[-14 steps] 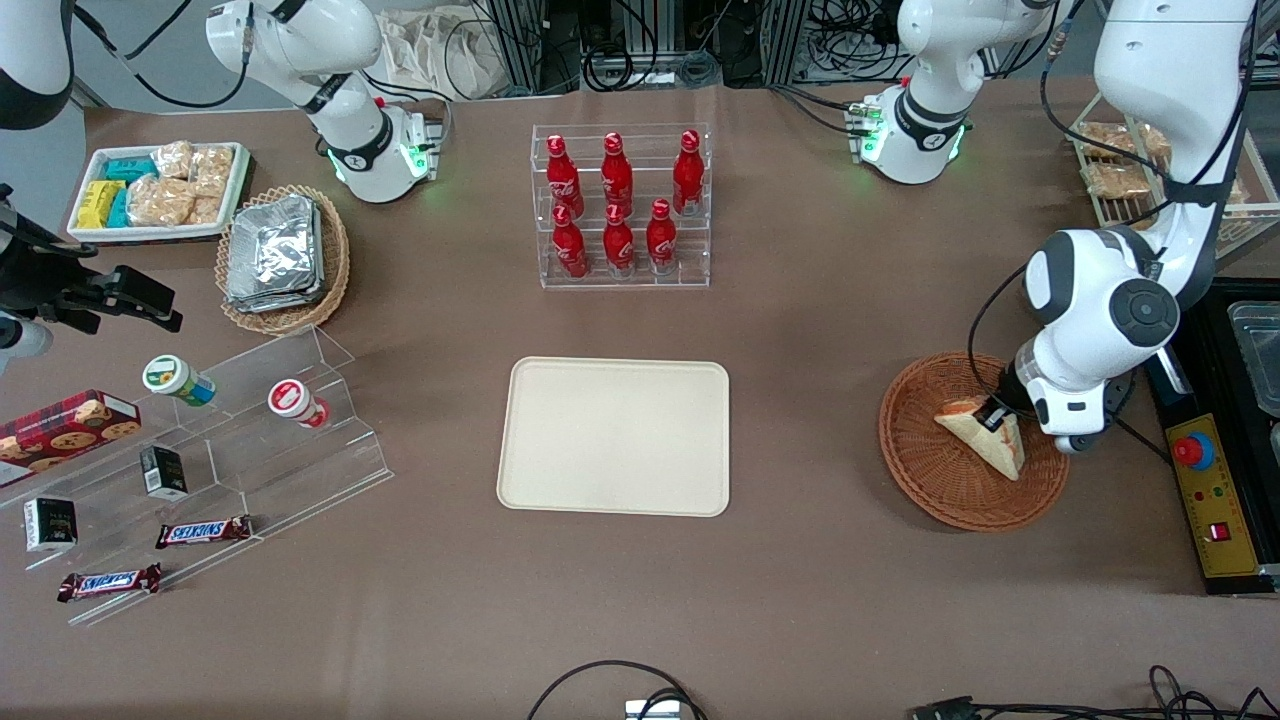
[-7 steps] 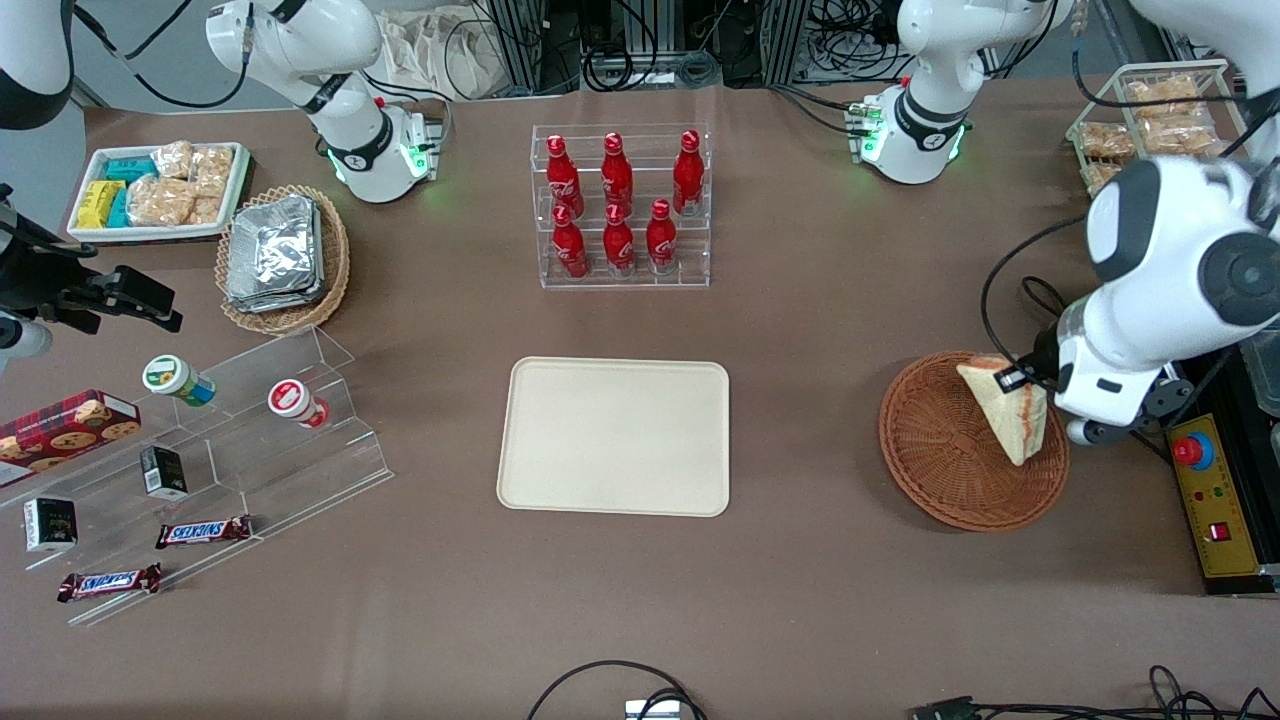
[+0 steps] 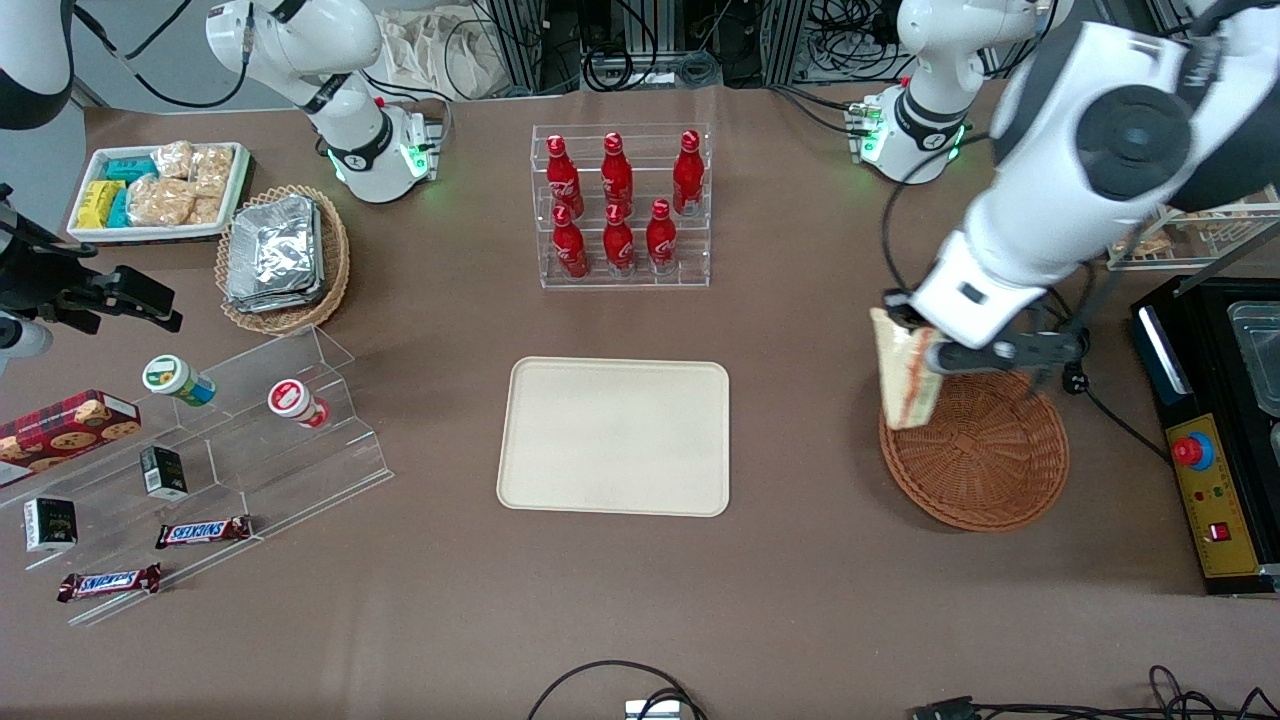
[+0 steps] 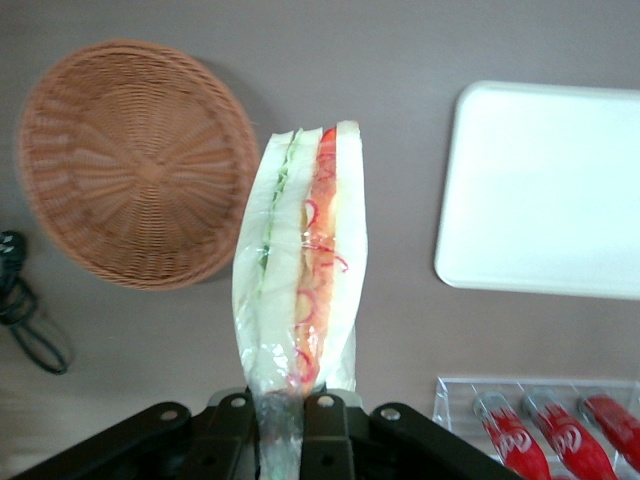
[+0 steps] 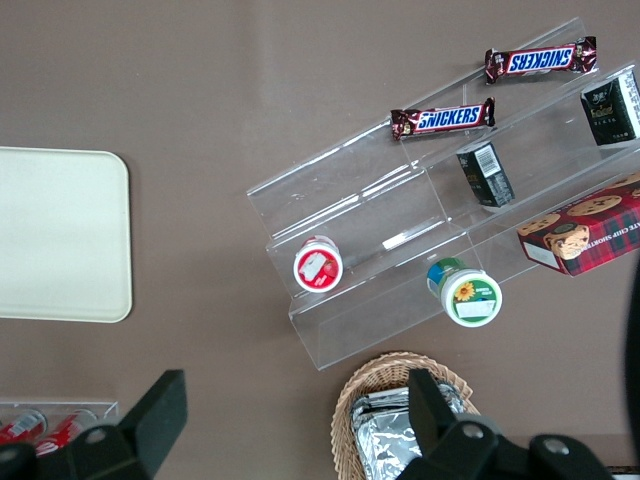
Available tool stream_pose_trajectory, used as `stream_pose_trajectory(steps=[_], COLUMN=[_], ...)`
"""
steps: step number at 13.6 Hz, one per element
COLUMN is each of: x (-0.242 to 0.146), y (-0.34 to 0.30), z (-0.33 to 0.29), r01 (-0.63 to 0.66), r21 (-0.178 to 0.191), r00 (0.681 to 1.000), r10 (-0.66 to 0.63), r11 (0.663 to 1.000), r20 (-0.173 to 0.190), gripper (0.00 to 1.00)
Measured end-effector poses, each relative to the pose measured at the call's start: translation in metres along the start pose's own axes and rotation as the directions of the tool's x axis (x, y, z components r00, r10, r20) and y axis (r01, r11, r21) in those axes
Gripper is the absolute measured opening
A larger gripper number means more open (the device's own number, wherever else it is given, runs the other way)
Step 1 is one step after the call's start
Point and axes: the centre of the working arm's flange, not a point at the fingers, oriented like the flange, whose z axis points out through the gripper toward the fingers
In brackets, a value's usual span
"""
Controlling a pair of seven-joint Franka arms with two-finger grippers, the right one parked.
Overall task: Place sandwich from basket to tray
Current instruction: 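Carry the sandwich over the cream tray and lower it down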
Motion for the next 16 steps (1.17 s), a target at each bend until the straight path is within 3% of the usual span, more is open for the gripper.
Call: stream_pose_trajectory(steps=[2, 5, 8, 12, 16], x=[-0.010, -0.016, -0.019, -0.003, 0.010], y=[0.048, 0.128, 0.189, 0.214, 0.212], z=[0.012, 0.060, 0.138, 0.211, 0.258], r01=[-0.028, 0.000, 0.002, 0.017, 0.020], r21=[0.036, 0.030, 0.092, 0.054, 0.063], r00=[0.999, 0.996, 0.994, 0.992, 0.990], r10=[0.030, 0.003, 0.009, -0.010, -0.011], r11=[0.999, 1.000, 0.996, 0.998, 0.998], r20=[-0.040, -0.091, -0.113, -0.125, -0.141], gripper=[0.15, 0.15, 0.15, 0.15, 0.15])
